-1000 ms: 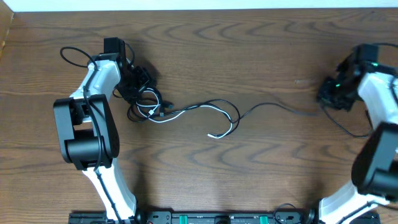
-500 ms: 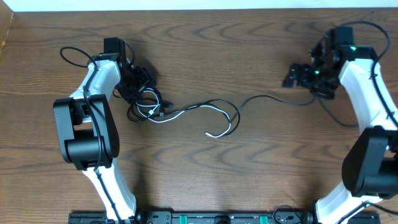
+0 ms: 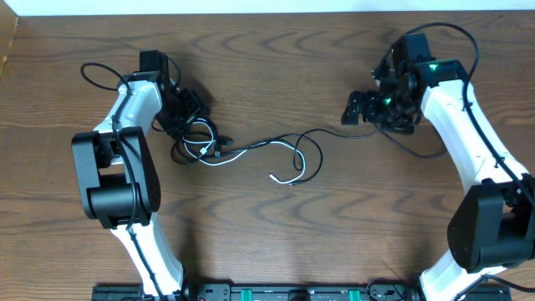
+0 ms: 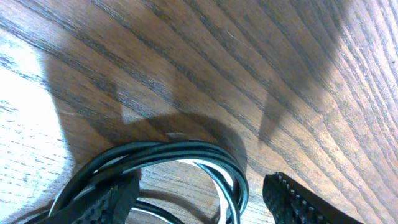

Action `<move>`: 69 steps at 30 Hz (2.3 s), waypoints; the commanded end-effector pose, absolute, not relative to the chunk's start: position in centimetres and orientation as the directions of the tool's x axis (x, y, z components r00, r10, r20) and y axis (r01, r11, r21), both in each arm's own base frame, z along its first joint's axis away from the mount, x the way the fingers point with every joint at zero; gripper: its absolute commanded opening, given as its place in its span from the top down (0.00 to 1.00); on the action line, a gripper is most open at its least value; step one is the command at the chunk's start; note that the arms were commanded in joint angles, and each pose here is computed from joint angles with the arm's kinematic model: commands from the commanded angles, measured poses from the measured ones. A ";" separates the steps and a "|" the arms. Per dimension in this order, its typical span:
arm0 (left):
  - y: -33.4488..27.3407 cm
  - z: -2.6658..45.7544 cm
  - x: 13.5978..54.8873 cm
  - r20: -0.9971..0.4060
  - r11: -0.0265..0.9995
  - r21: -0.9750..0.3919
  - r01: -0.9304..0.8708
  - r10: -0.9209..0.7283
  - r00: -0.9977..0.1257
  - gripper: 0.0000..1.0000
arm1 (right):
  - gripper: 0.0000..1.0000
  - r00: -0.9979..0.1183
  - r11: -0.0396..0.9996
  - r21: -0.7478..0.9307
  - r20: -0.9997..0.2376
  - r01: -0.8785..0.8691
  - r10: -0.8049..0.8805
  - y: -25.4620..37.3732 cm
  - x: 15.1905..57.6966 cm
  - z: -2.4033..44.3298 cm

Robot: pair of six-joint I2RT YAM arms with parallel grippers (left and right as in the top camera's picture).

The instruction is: Untangle cables

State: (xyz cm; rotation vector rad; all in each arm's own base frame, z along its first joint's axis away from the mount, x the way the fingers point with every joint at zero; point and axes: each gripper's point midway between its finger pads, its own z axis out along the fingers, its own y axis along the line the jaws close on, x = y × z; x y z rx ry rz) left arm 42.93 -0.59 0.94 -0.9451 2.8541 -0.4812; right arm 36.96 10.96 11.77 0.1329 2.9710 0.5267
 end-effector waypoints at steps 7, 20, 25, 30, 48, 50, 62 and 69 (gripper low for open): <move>0.3 -0.2 42.1 0.014 0.766 -0.270 -0.583 -0.603 -0.798 0.29 | 0.18 -0.973 0.850 0.480 0.041 0.217 0.225 15.8 35.4 12.5; 0.3 -0.2 42.1 0.014 0.766 -0.270 -0.583 -0.602 -0.798 0.30 | 0.14 -0.972 0.971 0.238 -0.230 -0.002 0.055 23.4 34.4 11.1; 0.3 -0.2 42.1 0.014 0.766 -0.270 -0.583 -0.603 -0.798 0.30 | 0.17 -0.971 0.987 0.158 -0.234 0.006 0.043 24.8 32.9 9.8; 0.3 -0.2 42.1 0.014 0.766 -0.270 -0.583 -0.603 -0.798 0.30 | 0.19 -0.982 0.992 0.127 -0.189 -0.017 0.007 26.3 31.7 7.4; 0.3 -0.2 42.1 0.013 0.766 -0.270 -0.583 -0.603 -0.798 0.30 | 0.99 -0.935 0.944 0.300 -0.353 -0.137 -0.024 25.1 38.1 17.2; 0.3 -0.2 42.1 0.013 0.766 -0.270 -0.583 -0.603 -0.798 0.30 | 0.99 -0.907 0.928 0.347 -0.421 -0.139 0.021 24.3 39.0 20.9; 0.3 -0.2 42.1 0.013 0.766 -0.270 -0.583 -0.602 -0.798 0.30 | 0.99 -0.764 0.909 0.365 -0.639 -0.201 0.087 18.9 39.2 31.0; 0.4 -0.2 42.1 0.013 0.766 -0.269 -0.583 -0.602 -0.798 0.30 | 0.99 -0.651 0.919 0.368 -0.734 -0.144 0.192 14.1 39.2 36.0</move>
